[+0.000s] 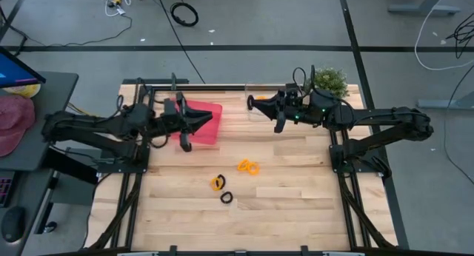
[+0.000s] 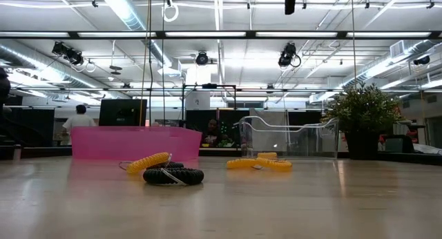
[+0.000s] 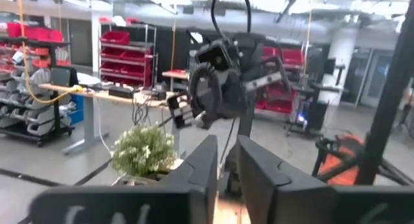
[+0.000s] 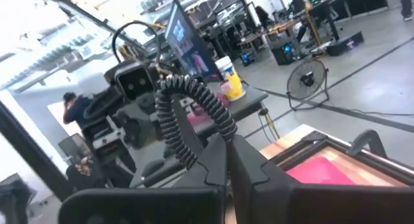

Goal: Sort spring keychains
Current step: Put the black spring keychain into the pink bin

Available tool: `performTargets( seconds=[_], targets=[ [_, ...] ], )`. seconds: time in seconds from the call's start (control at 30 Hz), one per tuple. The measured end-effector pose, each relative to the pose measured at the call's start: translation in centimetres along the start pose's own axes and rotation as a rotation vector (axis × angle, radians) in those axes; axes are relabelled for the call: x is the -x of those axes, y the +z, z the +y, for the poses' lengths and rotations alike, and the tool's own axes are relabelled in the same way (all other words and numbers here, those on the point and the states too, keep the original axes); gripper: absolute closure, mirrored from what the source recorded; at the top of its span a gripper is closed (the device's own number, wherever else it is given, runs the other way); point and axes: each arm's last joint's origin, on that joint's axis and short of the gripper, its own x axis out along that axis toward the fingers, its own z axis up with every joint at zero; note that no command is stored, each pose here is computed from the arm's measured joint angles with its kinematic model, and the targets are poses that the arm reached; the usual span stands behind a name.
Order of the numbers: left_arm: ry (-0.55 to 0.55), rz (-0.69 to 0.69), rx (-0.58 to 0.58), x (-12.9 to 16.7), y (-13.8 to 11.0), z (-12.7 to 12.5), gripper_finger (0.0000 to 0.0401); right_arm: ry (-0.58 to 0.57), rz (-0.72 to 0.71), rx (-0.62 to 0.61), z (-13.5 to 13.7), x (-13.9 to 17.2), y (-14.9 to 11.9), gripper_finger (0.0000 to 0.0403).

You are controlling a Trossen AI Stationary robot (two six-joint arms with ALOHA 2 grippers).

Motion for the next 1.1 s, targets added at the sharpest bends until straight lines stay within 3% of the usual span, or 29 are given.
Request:
performTargets(
  seconds=[0.5,0.77,1.1],
  targets=[
    [0.000,-0.166,0.041,-3.9,-1.3,0.3,0.0229,0.156,-0.127,-0.091,1.0,0.2,1.5,0.0403],
    [-0.081,-0.205,0.139,-5.1,-2.0,0.7,0.0213,0.238,-0.149,-0.105,1.1,-0.8,1.1,0.0403],
    [-0.108,-0.206,0.158,-6.4,-3.3,0.8,0.0213,0.281,-0.168,-0.193,0.3,-3.5,-1.0,0.0403]
  ],
)
